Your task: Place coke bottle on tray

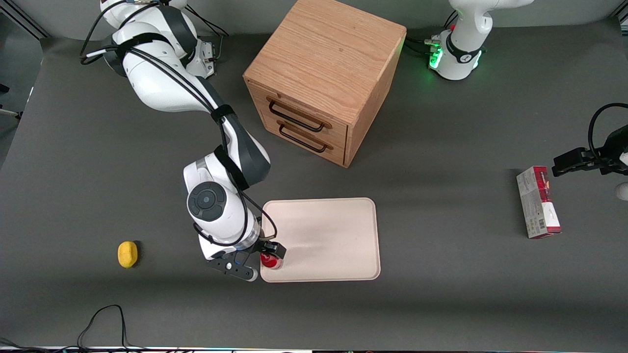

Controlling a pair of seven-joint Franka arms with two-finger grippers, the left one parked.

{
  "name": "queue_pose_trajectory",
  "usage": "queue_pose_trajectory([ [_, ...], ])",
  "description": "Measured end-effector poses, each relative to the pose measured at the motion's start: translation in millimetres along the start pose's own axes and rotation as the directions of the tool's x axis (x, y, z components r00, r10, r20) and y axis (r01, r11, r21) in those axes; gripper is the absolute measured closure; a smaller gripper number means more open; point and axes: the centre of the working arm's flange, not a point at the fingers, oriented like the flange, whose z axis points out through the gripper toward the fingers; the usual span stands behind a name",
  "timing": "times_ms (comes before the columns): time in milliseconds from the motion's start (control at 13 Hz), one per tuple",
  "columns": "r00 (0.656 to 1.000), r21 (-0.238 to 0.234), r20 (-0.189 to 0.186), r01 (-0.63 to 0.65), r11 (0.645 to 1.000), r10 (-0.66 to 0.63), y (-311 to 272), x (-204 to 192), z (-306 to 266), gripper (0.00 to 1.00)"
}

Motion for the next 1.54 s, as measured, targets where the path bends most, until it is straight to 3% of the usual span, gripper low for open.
queue_pose_trajectory([
  [231, 1.000, -0.025, 0.010, 0.008, 1.000, -0.008, 2.0, -0.7, -3.3, 0.00],
  [538, 0.991, -0.101, 0.098, 0.097, 0.990, -0.087, 22.3, -2.0, -61.0, 0.00],
  [846, 0.960, -0.061, 0.171, 0.233, 0.971, -0.220, 109.4, 6.5, -140.3, 0.00],
  [1154, 0.931, -0.047, 0.190, 0.327, 0.944, -0.312, 210.9, -30.1, -194.5, 0.00],
  [1385, 0.926, -0.036, 0.194, 0.335, 0.941, -0.323, 253.5, -40.9, -220.7, 0.00],
  [1538, 0.910, -0.034, 0.231, 0.361, 0.932, -0.344, 266.8, -44.8, -228.7, 0.00],
])
